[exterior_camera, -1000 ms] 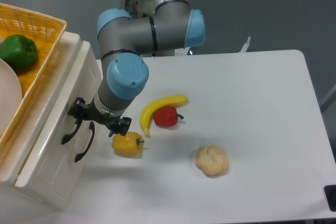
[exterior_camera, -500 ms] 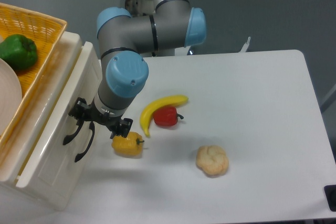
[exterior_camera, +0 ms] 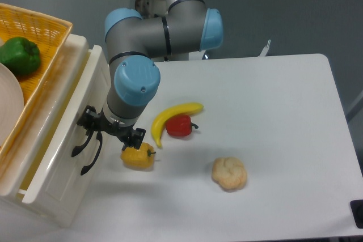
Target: Slide the top white drawer open
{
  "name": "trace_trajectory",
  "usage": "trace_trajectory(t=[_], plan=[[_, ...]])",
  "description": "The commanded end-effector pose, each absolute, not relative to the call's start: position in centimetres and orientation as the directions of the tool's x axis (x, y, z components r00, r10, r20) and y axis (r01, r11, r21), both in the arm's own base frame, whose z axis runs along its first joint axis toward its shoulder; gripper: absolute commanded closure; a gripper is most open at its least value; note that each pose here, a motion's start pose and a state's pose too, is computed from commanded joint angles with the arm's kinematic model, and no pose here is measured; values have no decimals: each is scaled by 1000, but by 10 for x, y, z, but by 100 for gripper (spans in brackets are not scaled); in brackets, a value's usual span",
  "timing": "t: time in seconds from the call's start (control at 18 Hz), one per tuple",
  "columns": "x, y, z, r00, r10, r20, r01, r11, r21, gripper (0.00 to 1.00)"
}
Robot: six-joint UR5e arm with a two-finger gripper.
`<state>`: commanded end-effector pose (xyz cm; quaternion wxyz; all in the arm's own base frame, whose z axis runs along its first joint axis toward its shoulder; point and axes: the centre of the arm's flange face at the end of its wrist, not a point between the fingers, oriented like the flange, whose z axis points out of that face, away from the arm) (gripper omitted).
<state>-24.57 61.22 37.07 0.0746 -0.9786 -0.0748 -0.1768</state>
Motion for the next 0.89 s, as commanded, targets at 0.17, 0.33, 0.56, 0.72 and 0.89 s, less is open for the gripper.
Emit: trace_trajectory(t=[0.17,0.33,0.56,0.72,0.89], plan=[[-251,612,371,935,123,332,168,-980,-110,0],[-256,614,372,937,124,328,169,-979,-114,0],[-259,614,373,939,119,323,164,-979,-118,0],[-265,613,374,939,125,321,172,-978,-121,0],[-269,613,373,939,125,321,172,-977,-123,0]])
